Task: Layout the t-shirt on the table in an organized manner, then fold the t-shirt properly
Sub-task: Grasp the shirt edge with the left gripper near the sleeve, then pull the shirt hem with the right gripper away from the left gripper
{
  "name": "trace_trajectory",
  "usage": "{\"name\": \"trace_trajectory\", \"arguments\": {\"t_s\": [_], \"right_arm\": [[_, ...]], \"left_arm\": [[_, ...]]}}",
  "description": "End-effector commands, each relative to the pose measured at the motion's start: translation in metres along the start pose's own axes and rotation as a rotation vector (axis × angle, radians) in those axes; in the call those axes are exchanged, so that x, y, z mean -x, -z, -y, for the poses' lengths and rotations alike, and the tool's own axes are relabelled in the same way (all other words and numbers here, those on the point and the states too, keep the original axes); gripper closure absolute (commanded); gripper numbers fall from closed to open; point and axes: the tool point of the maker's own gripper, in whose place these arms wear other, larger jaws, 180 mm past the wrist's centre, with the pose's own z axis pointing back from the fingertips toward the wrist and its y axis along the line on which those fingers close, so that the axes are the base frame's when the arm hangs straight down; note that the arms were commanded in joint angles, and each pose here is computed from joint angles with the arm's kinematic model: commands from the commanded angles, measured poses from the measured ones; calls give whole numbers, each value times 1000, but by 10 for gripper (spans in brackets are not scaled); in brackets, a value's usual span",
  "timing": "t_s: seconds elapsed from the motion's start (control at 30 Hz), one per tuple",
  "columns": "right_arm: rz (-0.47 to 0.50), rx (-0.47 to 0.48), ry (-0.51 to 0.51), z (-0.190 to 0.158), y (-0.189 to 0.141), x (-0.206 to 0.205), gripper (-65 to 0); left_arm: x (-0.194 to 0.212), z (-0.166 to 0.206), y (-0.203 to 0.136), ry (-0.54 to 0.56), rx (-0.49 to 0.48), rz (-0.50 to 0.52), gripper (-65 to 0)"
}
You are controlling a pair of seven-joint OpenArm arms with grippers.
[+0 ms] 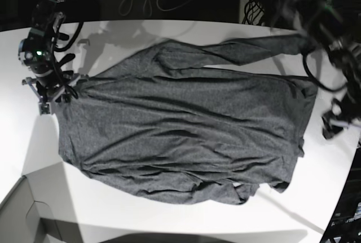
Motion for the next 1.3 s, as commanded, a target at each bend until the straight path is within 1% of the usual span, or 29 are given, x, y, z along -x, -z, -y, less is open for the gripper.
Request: {"name": "trace_trajectory", "arguments": {"t_s": [0.0, 0.13, 0.17, 0.27, 0.33, 0.43, 0.5, 0.6, 0.7, 0.83, 0.93, 1.03, 1.13, 1.17, 1.27], "right_arm": [[87, 23, -6, 8, -6, -28, -172], [144, 29, -21, 7, -13, -50, -172], [152, 30, -21, 7, -13, -54, -172], [176, 29, -21, 7, -12, -66, -172], [189, 20, -26, 3, -10, -73, -172], [192, -43, -73, -22, -2, -81, -172], [191, -93, -140, -39, 6, -89, -172], [180, -155, -203, -61, 23, -100, -172], [174, -188, -213, -72, 42, -118, -172], [144, -211, -165, -71, 77, -148, -172], [60, -249, -96, -71, 114, -160, -171], [44, -275, -26, -66, 136, -164, -167], [40, -286, 36, -60, 149, -156, -161], [46, -287, 52, -58, 152, -153, -148], [78, -284, 81, -57, 155, -145, -67]], "left_arm": [[2, 7, -4, -6, 22, 13, -404], [47, 17, -10, -56, 44, -44, -404], [53, 17, -10, -61, 44, -54, -404], [79, 12, -5, -61, 16, -126, -404], [86, 7, -3, -51, -1, -136, -404], [92, -2, 1, -45, -32, -137, -404], [98, -9, 2, -41, -50, -150, -404], [98, -17, 1, -25, -64, -155, -404], [99, -24, -4, -17, -73, -161, -404], [98, -25, -4, -15, -76, -159, -404], [99, -26, -4, -16, -82, -163, -404], [100, -26, -4, -18, -82, -164, -404], [102, -27, -5, -18, -84, -168, -404], [101, -27, -5, -16, -85, -168, -404], [108, -31, -8, -17, -94, -182, -404]]}}
